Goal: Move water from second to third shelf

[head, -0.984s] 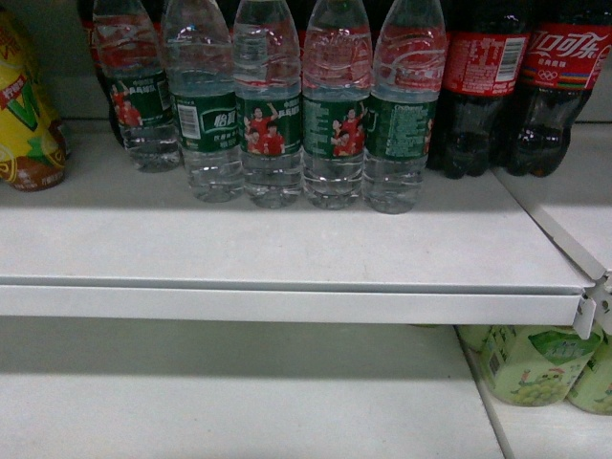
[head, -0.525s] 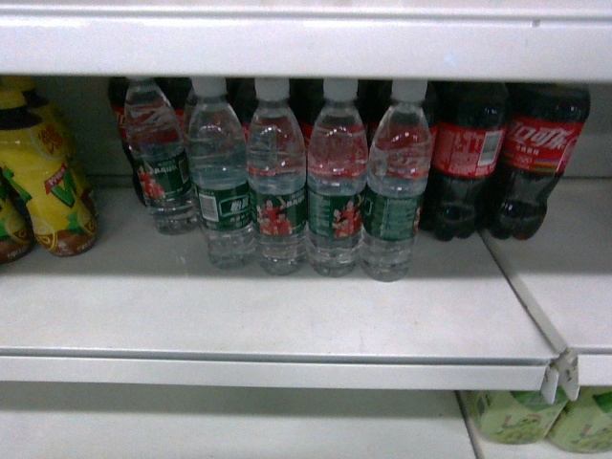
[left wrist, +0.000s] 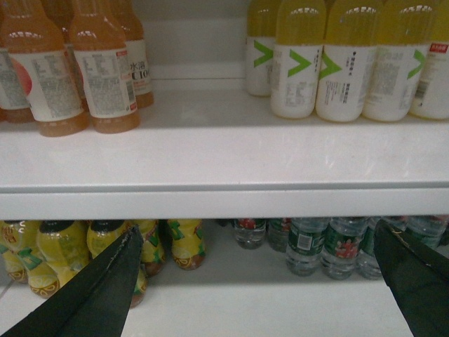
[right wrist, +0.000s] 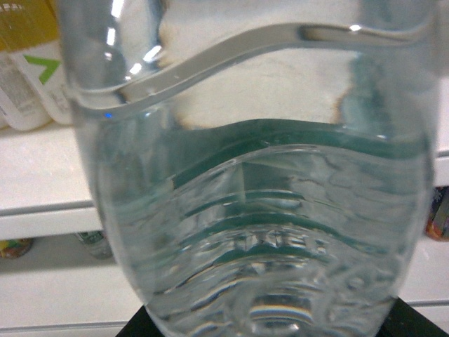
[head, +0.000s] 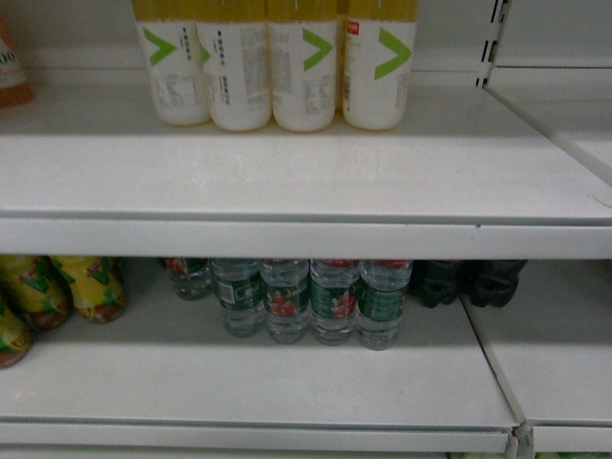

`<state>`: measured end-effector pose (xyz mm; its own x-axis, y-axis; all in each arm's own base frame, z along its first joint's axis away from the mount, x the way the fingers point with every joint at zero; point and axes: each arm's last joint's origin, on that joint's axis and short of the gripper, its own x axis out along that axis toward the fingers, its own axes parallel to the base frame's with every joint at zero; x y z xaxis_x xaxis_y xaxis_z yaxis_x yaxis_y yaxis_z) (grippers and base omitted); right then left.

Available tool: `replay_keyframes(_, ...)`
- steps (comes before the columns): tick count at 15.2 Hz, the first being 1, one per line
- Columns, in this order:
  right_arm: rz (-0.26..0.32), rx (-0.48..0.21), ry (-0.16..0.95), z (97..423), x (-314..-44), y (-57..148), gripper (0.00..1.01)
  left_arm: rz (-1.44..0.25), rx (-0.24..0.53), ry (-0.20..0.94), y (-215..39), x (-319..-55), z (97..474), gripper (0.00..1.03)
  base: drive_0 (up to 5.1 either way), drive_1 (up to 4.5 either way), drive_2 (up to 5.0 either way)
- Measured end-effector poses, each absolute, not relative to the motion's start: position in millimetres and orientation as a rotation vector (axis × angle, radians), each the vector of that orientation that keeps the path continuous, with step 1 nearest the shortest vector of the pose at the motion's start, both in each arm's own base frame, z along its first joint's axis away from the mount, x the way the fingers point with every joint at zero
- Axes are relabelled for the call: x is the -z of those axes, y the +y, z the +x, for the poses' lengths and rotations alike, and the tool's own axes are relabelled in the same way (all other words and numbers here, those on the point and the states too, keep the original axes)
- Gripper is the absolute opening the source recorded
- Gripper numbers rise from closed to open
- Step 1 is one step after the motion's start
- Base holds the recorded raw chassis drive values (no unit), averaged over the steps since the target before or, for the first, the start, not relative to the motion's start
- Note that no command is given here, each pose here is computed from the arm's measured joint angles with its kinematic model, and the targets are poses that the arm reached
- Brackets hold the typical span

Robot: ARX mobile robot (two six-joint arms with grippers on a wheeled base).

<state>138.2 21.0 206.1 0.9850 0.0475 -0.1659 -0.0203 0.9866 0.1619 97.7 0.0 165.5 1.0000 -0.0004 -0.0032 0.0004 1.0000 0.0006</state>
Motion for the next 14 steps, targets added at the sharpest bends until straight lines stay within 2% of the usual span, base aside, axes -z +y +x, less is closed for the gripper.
replay_keyframes(6,0.162,-0.035,0.162,138.3,-207.3,21.0,0.39,0.001,0.0,0.0,0.0,-165.8,97.7,0.98,0.0,0.0,0.0)
replay_keyframes(14,0.16,-0.029,0.168,138.2,-206.7,20.8,0.39,0.001,0.0,0.003,0.0,-165.6,97.7,0.98,-3.9,2.18,2.2)
